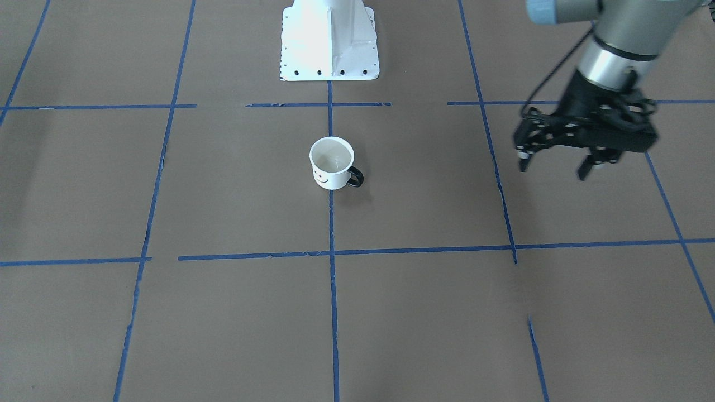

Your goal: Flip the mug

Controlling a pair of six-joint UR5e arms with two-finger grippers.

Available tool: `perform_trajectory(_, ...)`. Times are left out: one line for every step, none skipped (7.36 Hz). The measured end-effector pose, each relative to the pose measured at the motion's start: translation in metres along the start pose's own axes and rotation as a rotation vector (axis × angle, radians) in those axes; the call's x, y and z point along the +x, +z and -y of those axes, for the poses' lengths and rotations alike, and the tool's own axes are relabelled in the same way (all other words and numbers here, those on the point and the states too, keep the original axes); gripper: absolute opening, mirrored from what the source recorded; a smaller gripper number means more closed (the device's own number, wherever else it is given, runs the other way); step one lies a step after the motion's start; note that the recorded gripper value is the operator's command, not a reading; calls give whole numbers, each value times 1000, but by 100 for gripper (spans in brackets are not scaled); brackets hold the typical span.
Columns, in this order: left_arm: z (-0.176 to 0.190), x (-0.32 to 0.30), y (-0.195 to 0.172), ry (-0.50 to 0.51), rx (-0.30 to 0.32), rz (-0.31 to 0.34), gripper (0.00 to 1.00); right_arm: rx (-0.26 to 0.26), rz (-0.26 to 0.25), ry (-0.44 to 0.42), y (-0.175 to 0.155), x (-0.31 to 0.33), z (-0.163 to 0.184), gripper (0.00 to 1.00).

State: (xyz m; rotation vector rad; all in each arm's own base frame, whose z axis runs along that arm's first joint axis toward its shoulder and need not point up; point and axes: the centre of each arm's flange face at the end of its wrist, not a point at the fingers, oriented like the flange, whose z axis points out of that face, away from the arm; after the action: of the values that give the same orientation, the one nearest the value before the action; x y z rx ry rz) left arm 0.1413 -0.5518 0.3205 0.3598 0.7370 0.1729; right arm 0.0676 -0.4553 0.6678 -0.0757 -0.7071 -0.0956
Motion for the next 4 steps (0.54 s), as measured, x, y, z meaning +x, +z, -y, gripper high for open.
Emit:
perform_trajectory(-19,-83,1,27,-40,21,100,0,0,0,0,0,0,100)
perform_trajectory(-49,-153,8,22,-86,34,100,0,0,0,0,0,0,100)
perform_trajectory(-85,-202,24,-14,-145,42,100,0,0,0,0,0,0,100)
perform_trajectory(-117,-235,43,-60,-204,45,100,0,0,0,0,0,0,100)
